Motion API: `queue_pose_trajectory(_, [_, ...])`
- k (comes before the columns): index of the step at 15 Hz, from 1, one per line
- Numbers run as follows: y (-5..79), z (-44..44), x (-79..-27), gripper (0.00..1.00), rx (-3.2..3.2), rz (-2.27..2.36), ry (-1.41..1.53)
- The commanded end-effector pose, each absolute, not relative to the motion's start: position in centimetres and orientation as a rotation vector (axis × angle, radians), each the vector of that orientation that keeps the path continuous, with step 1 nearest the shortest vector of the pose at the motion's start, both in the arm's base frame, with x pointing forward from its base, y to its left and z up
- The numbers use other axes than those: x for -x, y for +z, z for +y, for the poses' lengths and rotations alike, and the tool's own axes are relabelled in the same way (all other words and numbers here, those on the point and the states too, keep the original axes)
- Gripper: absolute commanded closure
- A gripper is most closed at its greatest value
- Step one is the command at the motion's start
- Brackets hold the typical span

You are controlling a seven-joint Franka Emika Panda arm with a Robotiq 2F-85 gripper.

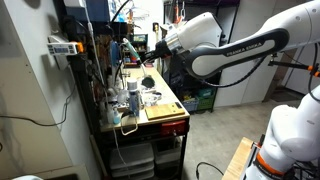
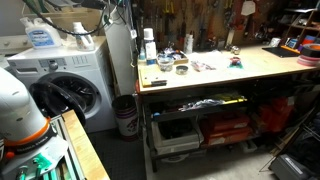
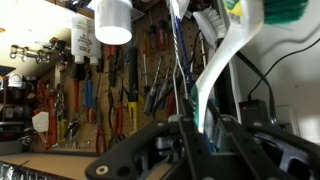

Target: Hang the cleaning brush on the wire

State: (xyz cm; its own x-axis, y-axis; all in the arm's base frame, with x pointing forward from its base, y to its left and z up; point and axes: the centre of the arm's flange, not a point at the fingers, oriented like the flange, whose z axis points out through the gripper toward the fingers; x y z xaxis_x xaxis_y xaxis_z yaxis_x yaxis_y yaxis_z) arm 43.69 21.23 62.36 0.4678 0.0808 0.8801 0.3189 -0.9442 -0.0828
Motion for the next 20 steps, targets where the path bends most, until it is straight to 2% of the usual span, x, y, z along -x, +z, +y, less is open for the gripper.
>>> queue_pose_trajectory(1, [62.4, 20.1, -42.7, 0.96, 2.495, -0.324, -1.451])
queue_pose_trajectory(20, [61.6, 20.8, -45.0, 0.96, 2.471, -0.353, -1.354])
